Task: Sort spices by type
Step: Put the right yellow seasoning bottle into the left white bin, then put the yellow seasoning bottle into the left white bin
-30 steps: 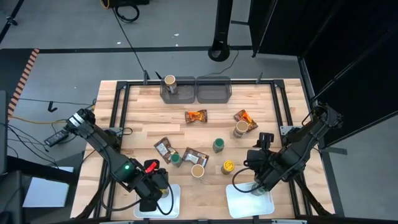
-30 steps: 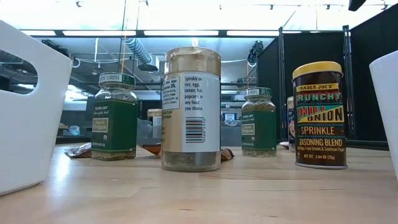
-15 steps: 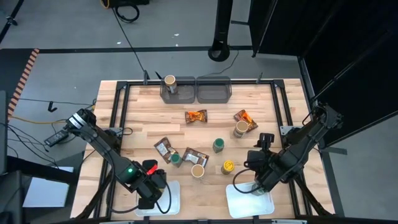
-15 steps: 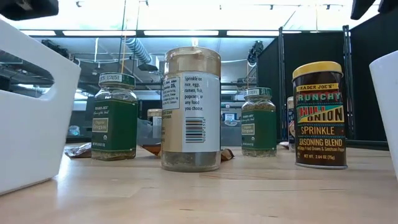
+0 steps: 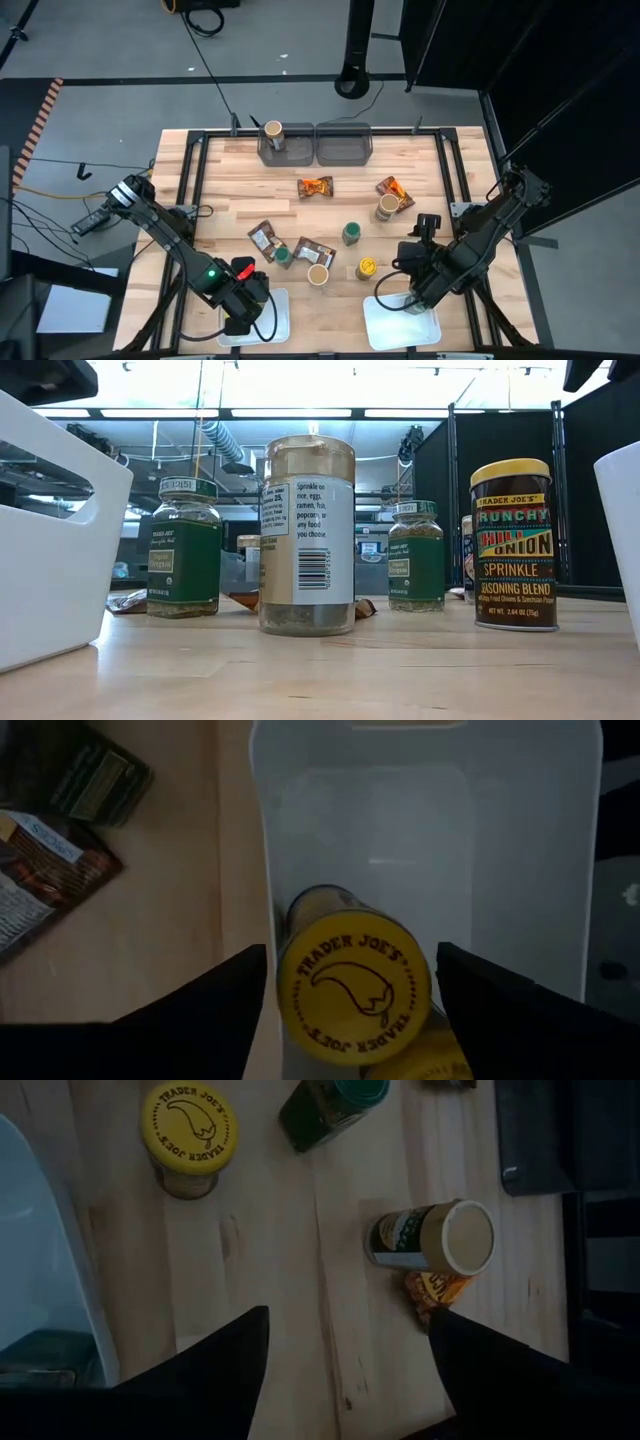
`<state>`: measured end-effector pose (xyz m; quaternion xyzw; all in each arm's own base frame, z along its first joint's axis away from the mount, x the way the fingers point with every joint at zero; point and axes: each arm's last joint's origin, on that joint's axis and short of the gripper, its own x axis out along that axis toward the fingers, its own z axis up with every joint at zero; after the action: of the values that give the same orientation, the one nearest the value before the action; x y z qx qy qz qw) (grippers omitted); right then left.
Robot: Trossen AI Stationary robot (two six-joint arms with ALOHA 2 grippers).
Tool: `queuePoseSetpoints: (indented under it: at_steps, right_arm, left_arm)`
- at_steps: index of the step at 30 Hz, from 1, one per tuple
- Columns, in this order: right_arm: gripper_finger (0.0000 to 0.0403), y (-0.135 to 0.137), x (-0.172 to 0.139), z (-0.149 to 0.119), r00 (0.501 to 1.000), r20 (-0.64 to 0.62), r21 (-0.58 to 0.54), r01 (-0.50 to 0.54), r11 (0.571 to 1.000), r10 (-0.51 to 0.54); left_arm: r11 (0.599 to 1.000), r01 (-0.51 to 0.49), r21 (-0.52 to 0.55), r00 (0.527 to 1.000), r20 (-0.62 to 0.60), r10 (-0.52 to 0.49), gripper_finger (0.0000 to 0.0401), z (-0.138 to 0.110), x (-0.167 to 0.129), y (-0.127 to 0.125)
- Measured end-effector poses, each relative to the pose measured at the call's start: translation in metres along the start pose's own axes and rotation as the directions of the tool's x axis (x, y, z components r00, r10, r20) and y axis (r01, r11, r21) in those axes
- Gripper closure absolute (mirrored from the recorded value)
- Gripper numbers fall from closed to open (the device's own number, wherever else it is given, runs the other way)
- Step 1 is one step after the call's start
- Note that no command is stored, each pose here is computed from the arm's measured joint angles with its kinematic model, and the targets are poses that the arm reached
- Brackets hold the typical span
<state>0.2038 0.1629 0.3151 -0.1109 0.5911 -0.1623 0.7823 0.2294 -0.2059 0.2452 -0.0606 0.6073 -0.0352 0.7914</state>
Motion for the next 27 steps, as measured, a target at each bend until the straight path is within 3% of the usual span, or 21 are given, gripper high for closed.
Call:
queuePoseSetpoints:
  at_steps: [10, 18, 23, 27]
  right_arm:
    - [0.0119, -0.007, -0.001, 0.003, 0.994, 0.081, 0.012, 0.068, 0.998, -0.069]
    - [0.0123, -0.027, -0.003, 0.012, 0.969, 0.191, 0.075, 0.144, 0.987, -0.155]
    - [0.0133, -0.038, -0.007, 0.022, 0.966, 0.247, 0.169, 0.031, 0.985, -0.073]
    - [0.0140, -0.049, -0.007, 0.036, 0.957, 0.232, 0.248, -0.228, 0.942, 0.171]
  left_arm:
    - [1.000, 0.018, -0.021, 1.000, 0.014, -0.018, 0.0092, 0.005, -0.013, 0.006]
    - [1.000, 0.013, -0.025, 0.999, 0.052, -0.011, 0.0092, 0.007, -0.042, 0.028]
    - [0.999, 0.002, -0.043, 0.995, 0.103, 0.002, 0.0092, 0.006, -0.061, 0.044]
    - [0.999, -0.010, -0.048, 0.985, 0.169, 0.018, 0.0092, 0.008, -0.074, 0.055]
